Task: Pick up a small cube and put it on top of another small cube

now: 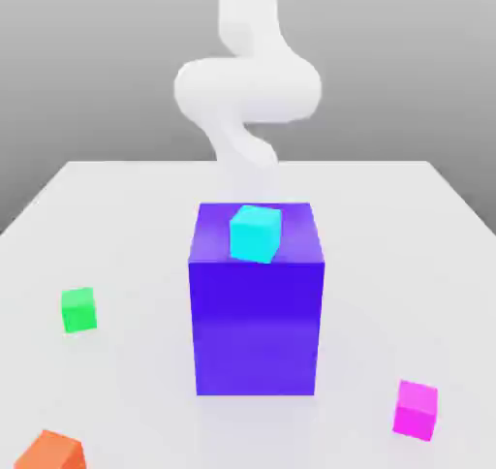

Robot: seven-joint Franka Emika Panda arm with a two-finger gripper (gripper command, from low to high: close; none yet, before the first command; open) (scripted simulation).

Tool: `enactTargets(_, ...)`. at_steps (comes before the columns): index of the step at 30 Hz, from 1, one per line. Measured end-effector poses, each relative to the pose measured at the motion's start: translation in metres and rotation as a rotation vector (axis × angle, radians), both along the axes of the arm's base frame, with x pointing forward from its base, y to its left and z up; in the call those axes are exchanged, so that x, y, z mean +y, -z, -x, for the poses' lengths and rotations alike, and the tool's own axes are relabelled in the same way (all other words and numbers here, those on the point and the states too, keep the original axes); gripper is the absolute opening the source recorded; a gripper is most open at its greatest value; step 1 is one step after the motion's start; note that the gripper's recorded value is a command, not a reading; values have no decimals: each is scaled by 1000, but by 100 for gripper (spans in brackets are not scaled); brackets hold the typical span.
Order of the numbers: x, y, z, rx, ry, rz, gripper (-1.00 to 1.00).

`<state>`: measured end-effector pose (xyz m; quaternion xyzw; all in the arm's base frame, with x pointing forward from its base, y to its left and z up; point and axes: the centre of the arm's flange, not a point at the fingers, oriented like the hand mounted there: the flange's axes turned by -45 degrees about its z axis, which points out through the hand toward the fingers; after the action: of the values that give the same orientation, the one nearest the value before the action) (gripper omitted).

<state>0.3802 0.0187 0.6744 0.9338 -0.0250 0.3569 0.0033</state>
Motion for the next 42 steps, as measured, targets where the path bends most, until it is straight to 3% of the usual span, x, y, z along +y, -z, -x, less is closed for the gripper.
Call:
enactTargets(7, 51, 120, -73, 189, 93, -11, 0)
enactTargets(14, 101, 251, -103, 365, 165, -33, 0)
enactTargets(27, 193, 474, -52, 699, 267, -125, 0)
enactTargets(31, 198, 526, -47, 718, 274, -134, 0)
enactTargets(32, 198, 539, -46, 719, 275, -133, -100)
enactTargets(38, 198, 545, -45, 719, 273, -134, -100)
enactTargets(42, 199, 510, -46, 718, 274, -136, -100)
